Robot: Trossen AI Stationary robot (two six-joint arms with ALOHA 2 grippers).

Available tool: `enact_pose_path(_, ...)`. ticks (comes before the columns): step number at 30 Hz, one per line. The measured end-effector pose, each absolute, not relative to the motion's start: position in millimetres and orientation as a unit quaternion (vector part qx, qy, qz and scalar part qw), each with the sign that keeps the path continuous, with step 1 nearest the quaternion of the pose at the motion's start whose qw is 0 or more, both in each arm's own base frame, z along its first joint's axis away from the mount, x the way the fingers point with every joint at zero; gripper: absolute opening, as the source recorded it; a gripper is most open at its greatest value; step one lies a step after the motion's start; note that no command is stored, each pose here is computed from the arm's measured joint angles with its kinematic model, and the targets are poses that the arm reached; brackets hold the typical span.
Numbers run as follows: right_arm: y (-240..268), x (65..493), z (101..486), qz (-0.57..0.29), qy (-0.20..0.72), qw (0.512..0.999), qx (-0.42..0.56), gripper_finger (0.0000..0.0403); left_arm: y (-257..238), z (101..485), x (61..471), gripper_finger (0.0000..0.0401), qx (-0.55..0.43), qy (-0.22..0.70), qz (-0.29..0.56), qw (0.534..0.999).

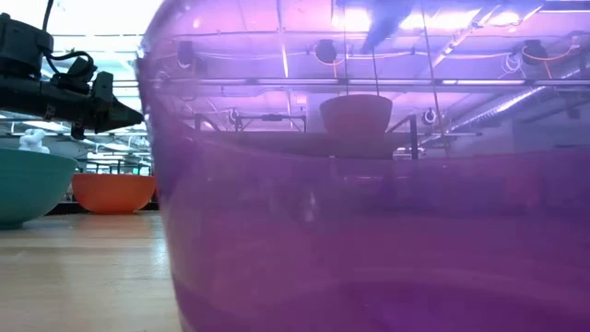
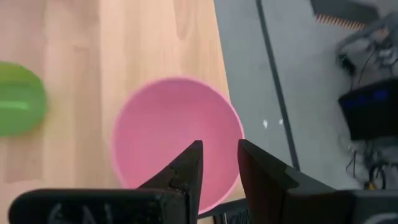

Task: Place and stack bowls onto a shelf
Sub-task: Stack the dark green bowl on top of the pink bowl on the shelf

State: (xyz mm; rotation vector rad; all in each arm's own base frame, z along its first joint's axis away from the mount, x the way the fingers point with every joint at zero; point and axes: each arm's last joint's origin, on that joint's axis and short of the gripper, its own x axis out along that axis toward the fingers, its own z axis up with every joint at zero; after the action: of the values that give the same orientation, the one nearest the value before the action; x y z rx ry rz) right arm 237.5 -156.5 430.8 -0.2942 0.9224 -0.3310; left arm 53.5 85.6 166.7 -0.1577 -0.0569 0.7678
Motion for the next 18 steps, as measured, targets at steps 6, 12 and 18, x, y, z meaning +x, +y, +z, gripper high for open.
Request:
enact_pose_path(6, -123, 211, 458, -0.163, 0.389, 0.895, -0.143, 0.0096, 86, 170, 53, 0.0086, -0.071, -0.041, 0.373, 0.924)
enact_pose_path(12, -100, 183, 473, -0.158, 0.367, 0.904, -0.150, 0.0096, 82, 178, 56, 0.0086, -0.149, -0.105, 0.311, 0.933)
enact_pose_path(18, -91, 166, 480, -0.157, 0.359, 0.905, -0.163, 0.0096, 72, 202, 59, 0.0086, -0.145, -0.141, 0.201, 0.959)
